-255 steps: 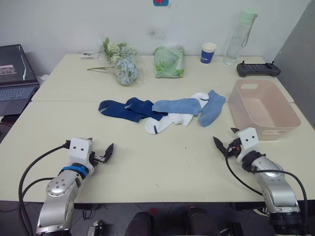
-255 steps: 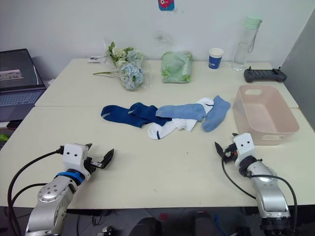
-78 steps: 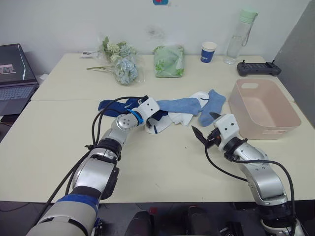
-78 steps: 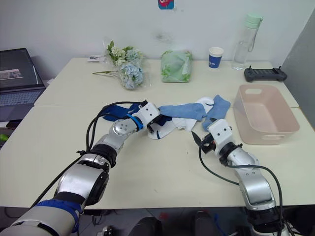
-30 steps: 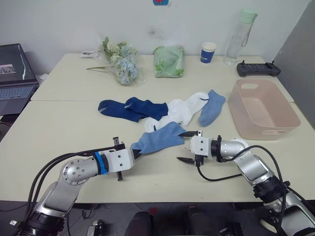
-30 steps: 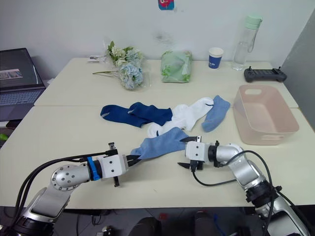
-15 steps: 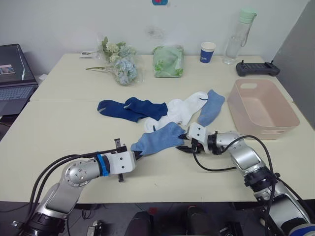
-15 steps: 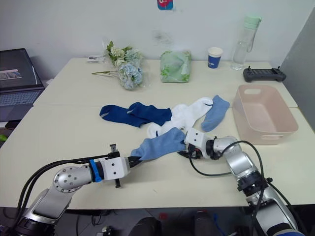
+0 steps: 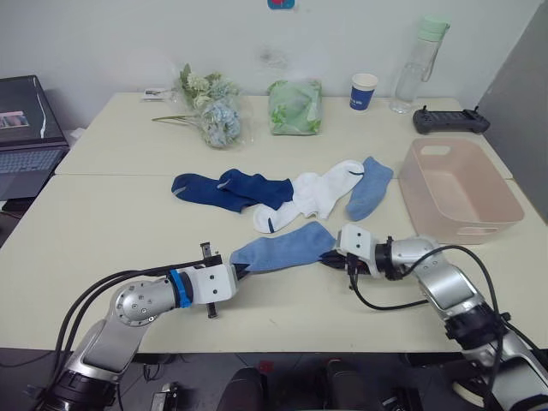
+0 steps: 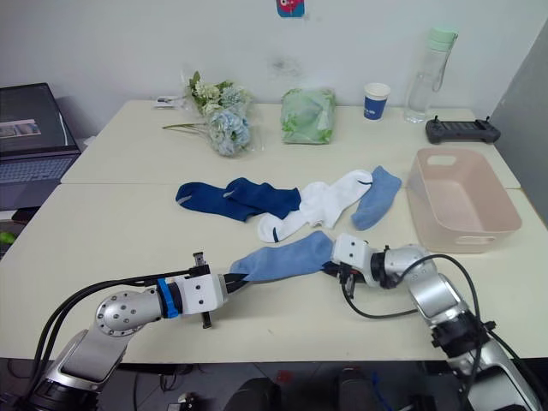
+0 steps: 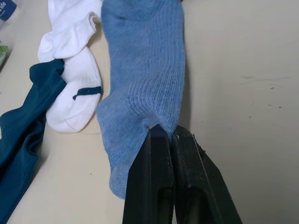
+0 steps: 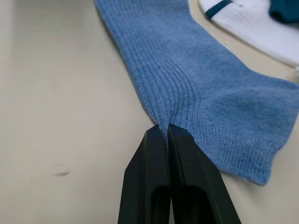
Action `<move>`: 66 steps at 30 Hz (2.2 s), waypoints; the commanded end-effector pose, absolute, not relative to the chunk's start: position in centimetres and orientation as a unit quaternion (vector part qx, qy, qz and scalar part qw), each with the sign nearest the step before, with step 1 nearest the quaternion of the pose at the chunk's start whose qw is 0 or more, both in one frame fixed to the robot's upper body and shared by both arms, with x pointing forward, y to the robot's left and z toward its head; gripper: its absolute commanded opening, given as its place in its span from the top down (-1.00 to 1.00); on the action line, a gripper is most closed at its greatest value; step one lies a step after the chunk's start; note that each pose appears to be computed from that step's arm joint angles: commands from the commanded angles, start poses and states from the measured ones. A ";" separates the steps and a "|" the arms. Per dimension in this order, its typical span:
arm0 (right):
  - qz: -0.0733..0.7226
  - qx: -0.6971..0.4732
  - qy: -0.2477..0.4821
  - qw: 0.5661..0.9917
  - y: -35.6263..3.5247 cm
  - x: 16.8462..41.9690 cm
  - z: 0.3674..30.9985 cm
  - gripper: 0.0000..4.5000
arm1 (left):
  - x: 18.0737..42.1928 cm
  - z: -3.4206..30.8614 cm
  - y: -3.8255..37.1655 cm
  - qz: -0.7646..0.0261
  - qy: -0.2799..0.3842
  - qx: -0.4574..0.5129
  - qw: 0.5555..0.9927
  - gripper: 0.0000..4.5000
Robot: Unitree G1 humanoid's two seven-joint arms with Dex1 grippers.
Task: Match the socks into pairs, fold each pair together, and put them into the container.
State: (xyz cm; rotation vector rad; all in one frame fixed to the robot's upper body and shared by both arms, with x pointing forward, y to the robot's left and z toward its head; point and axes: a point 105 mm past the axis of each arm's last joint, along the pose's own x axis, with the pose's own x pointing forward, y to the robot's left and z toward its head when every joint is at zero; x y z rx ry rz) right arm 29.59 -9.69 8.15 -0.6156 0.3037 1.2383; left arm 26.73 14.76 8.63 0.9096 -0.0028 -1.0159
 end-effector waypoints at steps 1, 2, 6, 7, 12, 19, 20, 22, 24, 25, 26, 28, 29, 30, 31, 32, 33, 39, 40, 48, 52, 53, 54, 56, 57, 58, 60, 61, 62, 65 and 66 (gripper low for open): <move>0.574 -0.312 0.164 0.739 -10.5 27.2 9.4 0.99 | 26.9 9.1 14.2 -0.474 -0.017 0.424 0.771 1.00; 0.568 -0.316 0.182 0.738 -10.9 26.4 9.1 0.99 | 26.9 8.9 14.0 -0.476 -0.014 0.422 0.771 1.00; 0.534 -0.291 0.211 0.766 -10.9 24.6 9.0 0.99 | 26.2 8.1 13.0 -0.496 0.001 0.408 0.767 1.00; 0.524 -0.281 0.216 0.775 -10.8 24.3 9.1 0.99 | 26.0 7.9 12.8 -0.501 0.004 0.404 0.765 1.00; 0.495 -0.242 0.247 0.797 -10.8 23.4 8.8 0.99 | 25.4 7.6 12.5 -0.522 0.017 0.395 0.756 1.00; 0.502 -0.229 0.236 0.800 -11.5 23.0 8.9 0.19 | 26.1 8.4 12.6 -0.527 0.017 0.350 0.774 0.57; 0.502 -0.232 0.233 0.800 -11.7 23.0 9.0 0.05 | 26.2 8.8 12.7 -0.526 0.007 0.345 0.777 0.44; 0.502 -0.235 0.226 0.801 -12.2 23.0 9.3 -0.29 | 26.5 9.5 13.3 -0.520 -0.006 0.328 0.789 0.13; 0.511 -0.248 0.207 0.796 -12.6 23.1 9.9 -0.44 | 26.4 9.6 14.5 -0.529 0.002 0.310 0.790 -0.12; 0.517 -0.257 0.197 0.792 -12.9 23.2 10.1 -0.44 | 26.3 9.7 15.1 -0.532 0.004 0.309 0.788 -0.26; 0.525 -0.277 0.180 0.785 -13.2 23.3 10.3 -0.44 | 26.2 9.9 15.5 -0.538 0.001 0.307 0.785 -0.26; 0.534 -0.294 0.161 0.776 -13.8 23.4 10.4 -0.44 | 26.0 9.9 16.3 -0.547 0.000 0.309 0.778 -0.26; 0.542 -0.314 0.146 0.765 -14.0 23.4 10.4 -0.44 | 25.8 9.7 16.6 -0.551 0.000 0.311 0.774 -0.26; 0.557 -0.328 0.132 0.752 -14.0 23.3 10.4 -0.44 | 25.7 9.5 16.7 -0.557 0.002 0.315 0.769 -0.26; 0.566 -0.335 0.121 0.743 -14.0 23.2 10.4 -0.44 | 25.5 9.2 16.8 -0.563 0.005 0.319 0.762 -0.26; 0.572 -0.340 0.106 0.739 -13.9 23.4 10.5 -0.44 | 25.4 9.0 16.8 -0.566 0.003 0.322 0.759 -0.26; 0.582 -0.347 0.093 0.730 -13.6 23.4 10.4 -0.44 | 25.5 8.9 16.6 -0.566 -0.002 0.325 0.758 -0.26; 0.608 -0.368 0.070 0.700 -12.6 23.8 9.1 -0.44 | 25.3 8.5 15.3 -0.571 -0.031 0.355 0.739 -0.26; 0.611 -0.370 0.068 0.697 -12.3 24.0 8.9 -0.44 | 25.3 8.3 15.0 -0.573 -0.035 0.366 0.732 -0.26; 0.631 -0.382 0.090 0.669 -12.3 24.1 7.5 -0.18 | 25.7 7.6 14.5 -0.572 -0.041 0.398 0.716 0.38; 0.629 -0.377 0.094 0.673 -12.7 24.3 7.6 0.42 | 25.8 7.3 14.3 -0.572 -0.040 0.401 0.714 0.93; 0.627 -0.376 0.096 0.676 -12.9 24.5 7.7 0.59 | 26.0 7.3 14.1 -0.571 -0.039 0.400 0.716 1.00; 0.625 -0.376 0.098 0.677 -13.0 24.6 7.8 0.74 | 26.1 7.3 14.0 -0.571 -0.039 0.399 0.716 1.00; 0.626 -0.368 0.100 0.680 -13.1 24.6 7.8 0.98 | 26.0 7.1 13.7 -0.575 -0.041 0.396 0.715 1.00; 0.628 -0.363 0.099 0.681 -13.0 24.5 7.9 0.98 | 25.9 7.1 13.6 -0.577 -0.043 0.394 0.714 1.00; 0.629 -0.358 0.097 0.683 -12.9 24.6 8.1 0.98 | 25.9 7.1 13.5 -0.579 -0.044 0.392 0.713 1.00; 0.628 -0.350 0.092 0.689 -12.8 24.8 8.7 0.98 | 25.8 7.2 13.4 -0.580 -0.046 0.389 0.715 1.00; 0.628 -0.348 0.089 0.691 -12.8 24.9 9.1 0.98 | 25.8 7.3 13.4 -0.579 -0.046 0.382 0.719 1.00; 0.629 -0.346 0.087 0.691 -12.8 24.9 9.6 0.98 | 25.7 7.6 13.4 -0.580 -0.048 0.376 0.721 1.00; 0.630 -0.334 0.085 0.696 -12.8 24.9 11.1 0.98 | 25.2 8.2 13.1 -0.585 -0.050 0.355 0.727 1.00; 0.632 -0.329 0.084 0.697 -12.7 24.7 11.8 0.98 | 24.9 8.6 13.0 -0.587 -0.050 0.345 0.731 1.00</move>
